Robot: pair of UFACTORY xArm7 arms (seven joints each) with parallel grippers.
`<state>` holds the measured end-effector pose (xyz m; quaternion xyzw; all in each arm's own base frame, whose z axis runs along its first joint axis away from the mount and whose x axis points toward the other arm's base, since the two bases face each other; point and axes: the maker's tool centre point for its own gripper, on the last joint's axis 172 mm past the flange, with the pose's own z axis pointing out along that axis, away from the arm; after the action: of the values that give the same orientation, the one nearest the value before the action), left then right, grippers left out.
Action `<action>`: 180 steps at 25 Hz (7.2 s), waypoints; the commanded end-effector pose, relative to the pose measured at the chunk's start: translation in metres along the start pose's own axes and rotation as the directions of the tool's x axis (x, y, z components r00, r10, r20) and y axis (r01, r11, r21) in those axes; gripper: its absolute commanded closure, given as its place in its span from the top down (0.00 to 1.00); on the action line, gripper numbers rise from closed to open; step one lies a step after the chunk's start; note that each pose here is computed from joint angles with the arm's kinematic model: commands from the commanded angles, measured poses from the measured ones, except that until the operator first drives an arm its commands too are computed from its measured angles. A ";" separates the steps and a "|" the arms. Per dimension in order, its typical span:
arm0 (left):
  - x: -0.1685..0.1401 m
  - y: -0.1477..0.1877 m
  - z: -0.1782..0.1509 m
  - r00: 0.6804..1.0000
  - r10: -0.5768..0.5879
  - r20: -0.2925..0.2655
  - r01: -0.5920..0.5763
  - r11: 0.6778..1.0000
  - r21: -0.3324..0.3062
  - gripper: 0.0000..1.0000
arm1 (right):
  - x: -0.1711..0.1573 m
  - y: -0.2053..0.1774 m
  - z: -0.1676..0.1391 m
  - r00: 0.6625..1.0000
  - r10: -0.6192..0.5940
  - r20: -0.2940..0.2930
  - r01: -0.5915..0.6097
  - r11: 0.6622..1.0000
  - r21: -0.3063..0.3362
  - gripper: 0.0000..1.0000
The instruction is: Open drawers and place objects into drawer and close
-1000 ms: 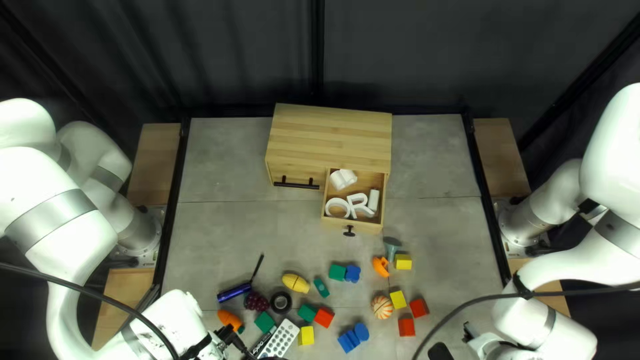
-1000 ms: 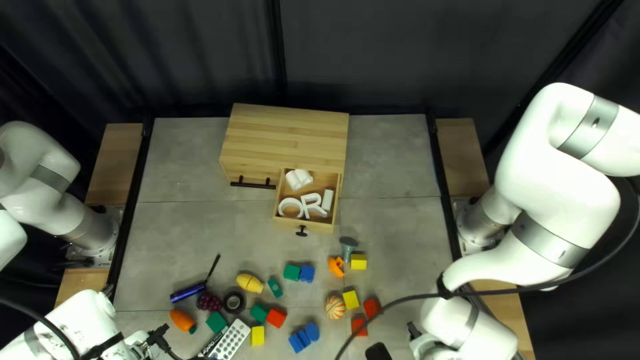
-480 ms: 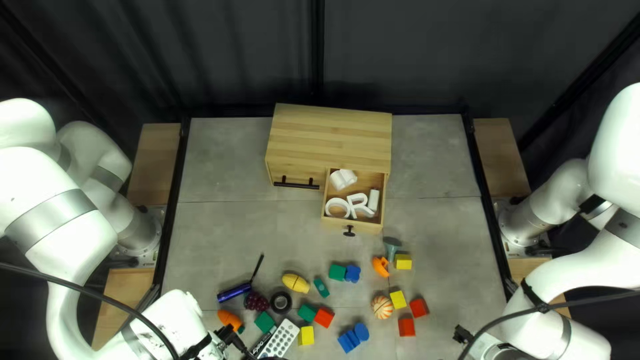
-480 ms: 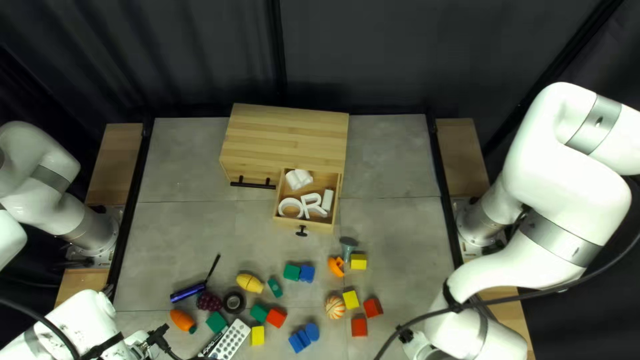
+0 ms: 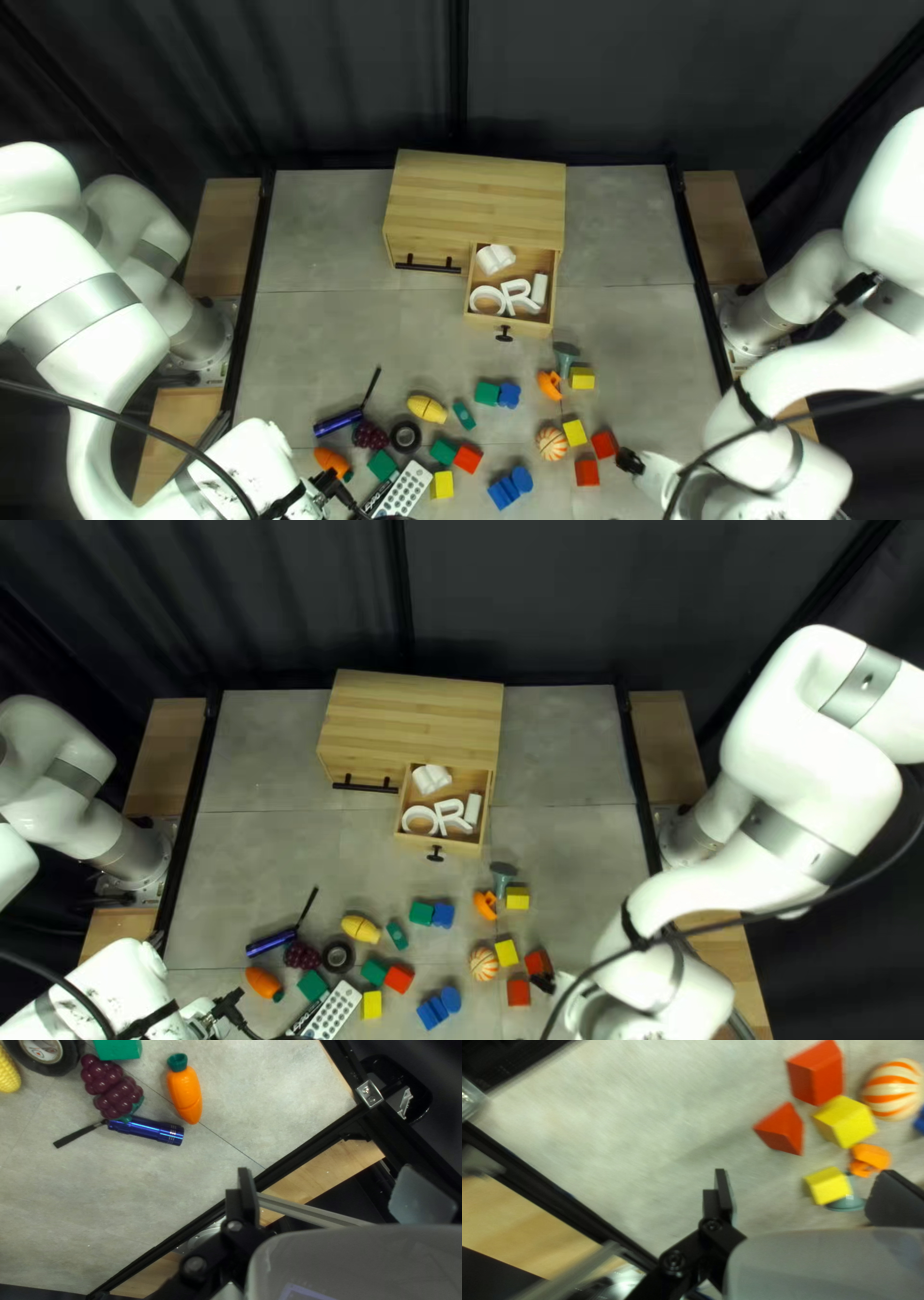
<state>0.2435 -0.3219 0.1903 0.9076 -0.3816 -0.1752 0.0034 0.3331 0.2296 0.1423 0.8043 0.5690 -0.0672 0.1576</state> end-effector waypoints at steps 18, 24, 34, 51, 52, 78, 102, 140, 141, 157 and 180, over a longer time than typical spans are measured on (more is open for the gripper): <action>0.000 0.000 0.000 1.000 0.000 0.000 0.000 1.000 0.000 1.00 | -0.009 0.067 0.012 0.998 -0.060 0.028 0.060 0.998 0.001 1.00; 0.000 0.000 0.000 1.000 0.000 0.000 0.000 1.000 0.000 1.00 | -0.025 0.104 0.019 0.982 -0.166 0.088 0.177 0.973 -0.145 1.00; 0.000 0.000 0.000 1.000 0.000 0.000 0.000 1.000 0.000 1.00 | -0.057 0.164 0.037 0.963 -0.230 0.139 0.247 0.961 -0.121 1.00; 0.000 0.000 0.000 1.000 0.000 0.000 0.000 1.000 0.000 1.00 | -0.048 0.201 0.065 0.933 -0.296 0.203 0.305 0.952 -0.014 1.00; 0.000 0.000 0.000 1.000 0.000 0.000 0.000 1.000 0.000 1.00 | -0.048 0.203 0.067 0.929 -0.305 0.211 0.313 0.950 -0.003 1.00; 0.000 0.000 0.000 1.000 0.000 0.000 0.000 1.000 0.000 1.00 | -0.061 0.209 0.082 0.891 -0.333 0.308 0.309 0.943 0.125 1.00; 0.000 0.000 0.000 1.000 0.000 0.000 0.000 1.000 0.000 1.00 | -0.086 0.207 0.093 0.918 -0.291 0.269 0.272 0.956 0.106 1.00; 0.000 0.000 0.000 1.000 0.000 0.000 0.000 1.000 0.000 1.00 | -0.111 0.200 0.101 0.926 -0.282 0.253 0.264 0.959 0.102 1.00; 0.000 0.000 0.000 1.000 0.000 0.000 0.000 1.000 0.000 1.00 | -0.111 0.200 0.101 0.926 -0.282 0.253 0.265 0.959 0.102 1.00; 0.000 0.000 0.000 1.000 0.000 0.000 0.000 1.000 0.000 1.00 | -0.126 0.206 0.103 0.925 -0.283 0.254 0.265 0.959 0.106 1.00; 0.000 0.000 0.000 1.000 0.000 0.000 0.000 1.000 0.000 1.00 | -0.184 0.210 0.107 0.921 -0.290 0.259 0.281 0.957 0.071 1.00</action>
<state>0.2435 -0.3219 0.1903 0.9076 -0.3816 -0.1752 0.0034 0.4746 -0.0275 0.1312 0.6988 0.6525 -0.2076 0.2070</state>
